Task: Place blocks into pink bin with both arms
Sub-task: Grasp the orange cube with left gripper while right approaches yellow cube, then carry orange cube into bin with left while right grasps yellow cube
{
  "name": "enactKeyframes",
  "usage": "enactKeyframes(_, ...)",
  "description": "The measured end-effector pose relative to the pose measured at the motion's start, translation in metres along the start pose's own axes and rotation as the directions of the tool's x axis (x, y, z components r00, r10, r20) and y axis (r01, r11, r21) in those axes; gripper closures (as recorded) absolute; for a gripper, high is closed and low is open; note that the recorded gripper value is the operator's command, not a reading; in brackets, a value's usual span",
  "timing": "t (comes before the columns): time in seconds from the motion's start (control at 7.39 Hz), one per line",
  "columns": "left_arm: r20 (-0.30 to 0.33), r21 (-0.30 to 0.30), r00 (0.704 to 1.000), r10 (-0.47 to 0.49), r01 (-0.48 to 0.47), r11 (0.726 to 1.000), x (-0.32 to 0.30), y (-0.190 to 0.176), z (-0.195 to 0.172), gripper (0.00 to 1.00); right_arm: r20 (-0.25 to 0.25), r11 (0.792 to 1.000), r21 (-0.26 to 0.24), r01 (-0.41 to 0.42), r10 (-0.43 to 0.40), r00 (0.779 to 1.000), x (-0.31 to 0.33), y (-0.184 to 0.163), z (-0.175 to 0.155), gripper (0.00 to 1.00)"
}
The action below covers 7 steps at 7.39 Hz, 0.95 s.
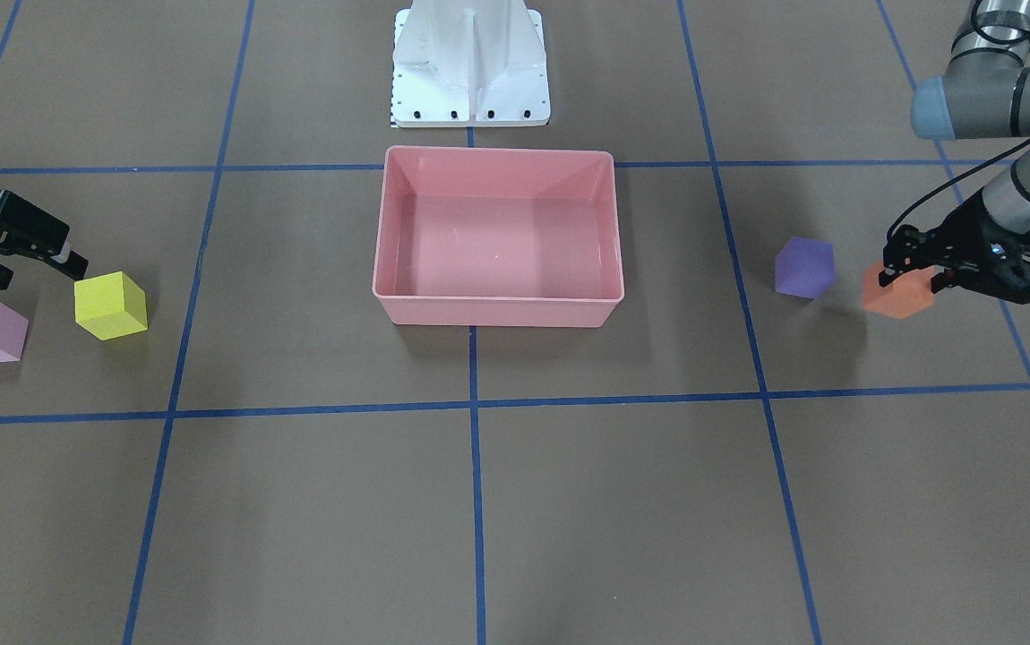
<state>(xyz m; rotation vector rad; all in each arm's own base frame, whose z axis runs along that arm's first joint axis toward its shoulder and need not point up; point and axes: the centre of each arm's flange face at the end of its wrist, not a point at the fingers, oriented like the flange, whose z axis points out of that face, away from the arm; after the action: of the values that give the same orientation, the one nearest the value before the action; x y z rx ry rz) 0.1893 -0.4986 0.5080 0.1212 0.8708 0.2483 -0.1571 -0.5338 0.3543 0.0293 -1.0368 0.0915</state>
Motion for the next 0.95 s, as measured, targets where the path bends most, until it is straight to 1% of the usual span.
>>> enactKeyframes(0.14,0.007,-0.025,0.999,-0.044,0.044,0.999,0.053,-0.025,-0.047,1.0,-0.032,1.0,0.014,0.006,-0.006,0.999,0.002,0.0,0.008,0.0)
enactKeyframes(0.27,0.01,-0.031,0.994,-0.105,0.105,0.994,0.107,-0.043,-0.095,1.0,-0.072,1.0,0.017,0.02,-0.018,0.997,0.003,0.003,0.024,0.0)
enactKeyframes(0.41,-0.003,-0.016,0.983,-0.185,0.185,0.983,0.154,-0.055,-0.133,1.0,-0.113,0.999,0.006,0.039,-0.038,0.993,0.002,0.013,0.047,0.0)
enactKeyframes(0.54,-0.038,0.0,0.962,-0.271,0.271,0.963,0.199,-0.064,-0.16,1.0,-0.155,0.998,-0.012,0.064,-0.065,0.986,0.001,0.026,0.074,0.0)
enactKeyframes(0.68,-0.079,-0.004,0.938,-0.337,0.338,0.941,0.245,-0.065,-0.174,1.0,-0.187,0.995,-0.034,0.091,-0.096,0.978,0.003,0.038,0.094,0.0)
enactKeyframes(0.81,-0.114,-0.019,0.917,-0.383,0.383,0.924,0.286,-0.063,-0.181,1.0,-0.211,0.99,-0.061,0.129,-0.139,0.967,0.015,0.048,0.106,0.0)
enactKeyframes(0.95,-0.14,-0.04,0.897,-0.418,0.417,0.908,0.328,-0.058,-0.184,1.0,-0.228,0.98,-0.094,0.178,-0.195,0.954,0.031,0.057,0.114,0.0)
